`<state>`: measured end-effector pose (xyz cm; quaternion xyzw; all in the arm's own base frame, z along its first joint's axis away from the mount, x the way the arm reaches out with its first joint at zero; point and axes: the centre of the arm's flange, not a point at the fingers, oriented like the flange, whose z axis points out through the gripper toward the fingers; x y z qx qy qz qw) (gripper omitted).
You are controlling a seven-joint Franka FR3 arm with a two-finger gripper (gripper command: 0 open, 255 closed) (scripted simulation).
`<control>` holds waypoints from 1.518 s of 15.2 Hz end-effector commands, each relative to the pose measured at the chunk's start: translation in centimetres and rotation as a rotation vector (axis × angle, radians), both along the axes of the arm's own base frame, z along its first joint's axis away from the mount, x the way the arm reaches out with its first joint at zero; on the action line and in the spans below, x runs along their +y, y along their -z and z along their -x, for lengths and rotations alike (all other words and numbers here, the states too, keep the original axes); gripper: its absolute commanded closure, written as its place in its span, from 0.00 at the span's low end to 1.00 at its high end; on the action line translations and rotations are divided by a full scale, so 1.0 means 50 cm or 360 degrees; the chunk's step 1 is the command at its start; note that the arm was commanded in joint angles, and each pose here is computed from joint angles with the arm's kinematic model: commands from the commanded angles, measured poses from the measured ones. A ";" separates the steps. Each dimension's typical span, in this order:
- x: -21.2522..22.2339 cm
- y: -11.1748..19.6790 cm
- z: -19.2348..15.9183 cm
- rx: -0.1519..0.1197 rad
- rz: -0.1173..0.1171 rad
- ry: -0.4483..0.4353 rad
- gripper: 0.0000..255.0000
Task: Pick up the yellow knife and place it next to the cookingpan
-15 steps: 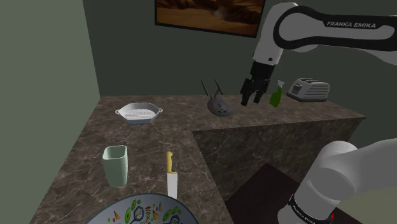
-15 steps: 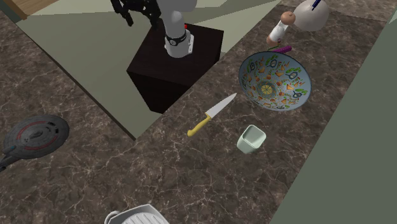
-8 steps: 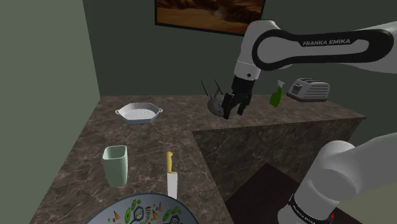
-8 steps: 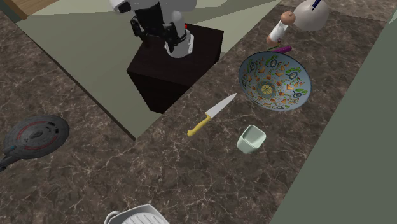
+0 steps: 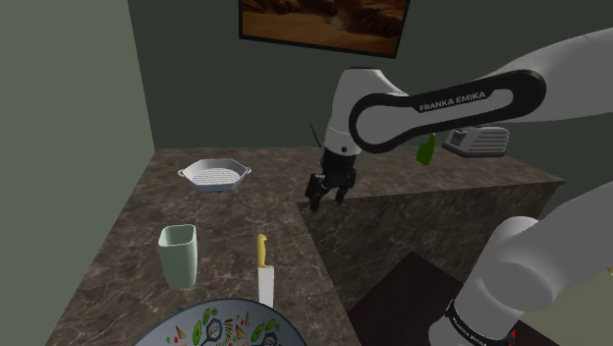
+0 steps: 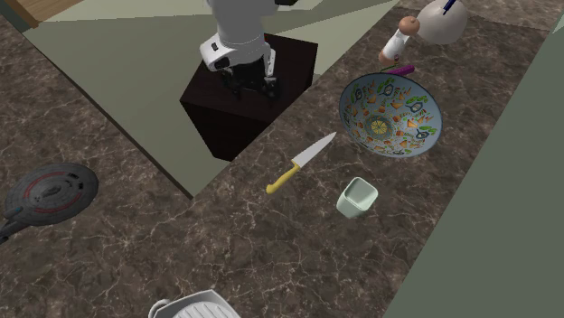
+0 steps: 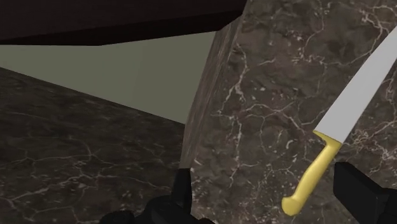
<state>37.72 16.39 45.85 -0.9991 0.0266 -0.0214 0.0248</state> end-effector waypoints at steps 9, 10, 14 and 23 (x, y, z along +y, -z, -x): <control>0.186 0.167 -0.082 -0.0021 0.0028 0.0016 0.00; 0.205 0.184 -0.091 -0.0022 0.0031 0.0018 0.00; 0.278 0.253 -0.125 -0.0030 0.0042 0.0024 0.00; 0.305 0.357 -0.142 -0.0032 0.0047 0.0026 0.00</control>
